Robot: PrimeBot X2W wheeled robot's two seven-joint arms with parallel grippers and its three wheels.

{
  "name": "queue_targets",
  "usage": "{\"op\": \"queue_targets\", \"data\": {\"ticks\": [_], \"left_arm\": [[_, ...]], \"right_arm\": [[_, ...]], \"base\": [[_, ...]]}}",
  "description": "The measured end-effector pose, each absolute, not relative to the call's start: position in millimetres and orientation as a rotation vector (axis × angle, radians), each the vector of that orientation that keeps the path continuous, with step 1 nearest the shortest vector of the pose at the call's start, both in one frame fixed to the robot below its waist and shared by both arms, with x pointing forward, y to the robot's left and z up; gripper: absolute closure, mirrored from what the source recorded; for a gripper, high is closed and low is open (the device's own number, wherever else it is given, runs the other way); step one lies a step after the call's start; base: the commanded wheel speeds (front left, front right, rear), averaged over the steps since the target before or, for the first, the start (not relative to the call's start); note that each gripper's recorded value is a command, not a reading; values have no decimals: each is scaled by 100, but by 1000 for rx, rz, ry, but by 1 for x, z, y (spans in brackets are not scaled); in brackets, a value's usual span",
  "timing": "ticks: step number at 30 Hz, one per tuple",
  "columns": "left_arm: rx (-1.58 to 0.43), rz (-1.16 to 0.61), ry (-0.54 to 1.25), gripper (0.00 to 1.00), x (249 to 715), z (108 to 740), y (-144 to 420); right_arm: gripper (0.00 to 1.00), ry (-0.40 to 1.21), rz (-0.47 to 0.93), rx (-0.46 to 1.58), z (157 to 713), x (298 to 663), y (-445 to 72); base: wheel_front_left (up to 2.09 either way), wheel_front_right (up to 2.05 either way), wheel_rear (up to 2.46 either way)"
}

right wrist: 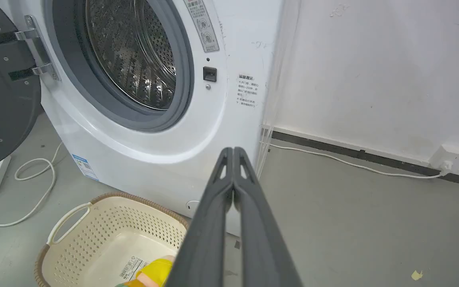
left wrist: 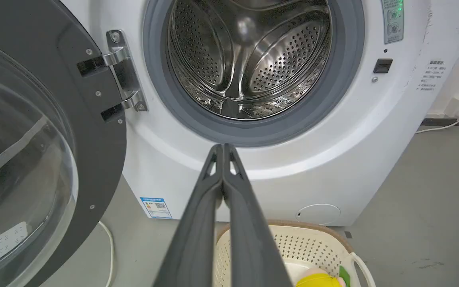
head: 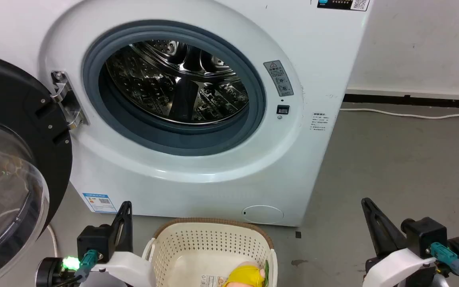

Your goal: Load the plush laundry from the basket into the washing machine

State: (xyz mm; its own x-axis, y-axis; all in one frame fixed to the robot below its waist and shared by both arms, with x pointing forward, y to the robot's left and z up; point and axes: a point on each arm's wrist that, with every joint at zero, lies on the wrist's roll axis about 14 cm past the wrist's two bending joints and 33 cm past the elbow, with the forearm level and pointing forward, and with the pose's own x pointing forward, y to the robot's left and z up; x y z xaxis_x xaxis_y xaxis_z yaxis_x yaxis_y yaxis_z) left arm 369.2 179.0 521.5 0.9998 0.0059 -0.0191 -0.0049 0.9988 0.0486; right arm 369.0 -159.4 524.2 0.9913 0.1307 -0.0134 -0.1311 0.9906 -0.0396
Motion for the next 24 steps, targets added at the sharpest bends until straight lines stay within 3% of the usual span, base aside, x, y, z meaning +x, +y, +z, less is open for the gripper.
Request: {"op": "queue_targets", "data": {"ticks": [24], "left_arm": [[49, 6, 19, 100, 369, 522, 179]], "right_arm": [[100, 11, 131, -40, 524, 369, -159]], "base": [[0, 0, 0]]}}
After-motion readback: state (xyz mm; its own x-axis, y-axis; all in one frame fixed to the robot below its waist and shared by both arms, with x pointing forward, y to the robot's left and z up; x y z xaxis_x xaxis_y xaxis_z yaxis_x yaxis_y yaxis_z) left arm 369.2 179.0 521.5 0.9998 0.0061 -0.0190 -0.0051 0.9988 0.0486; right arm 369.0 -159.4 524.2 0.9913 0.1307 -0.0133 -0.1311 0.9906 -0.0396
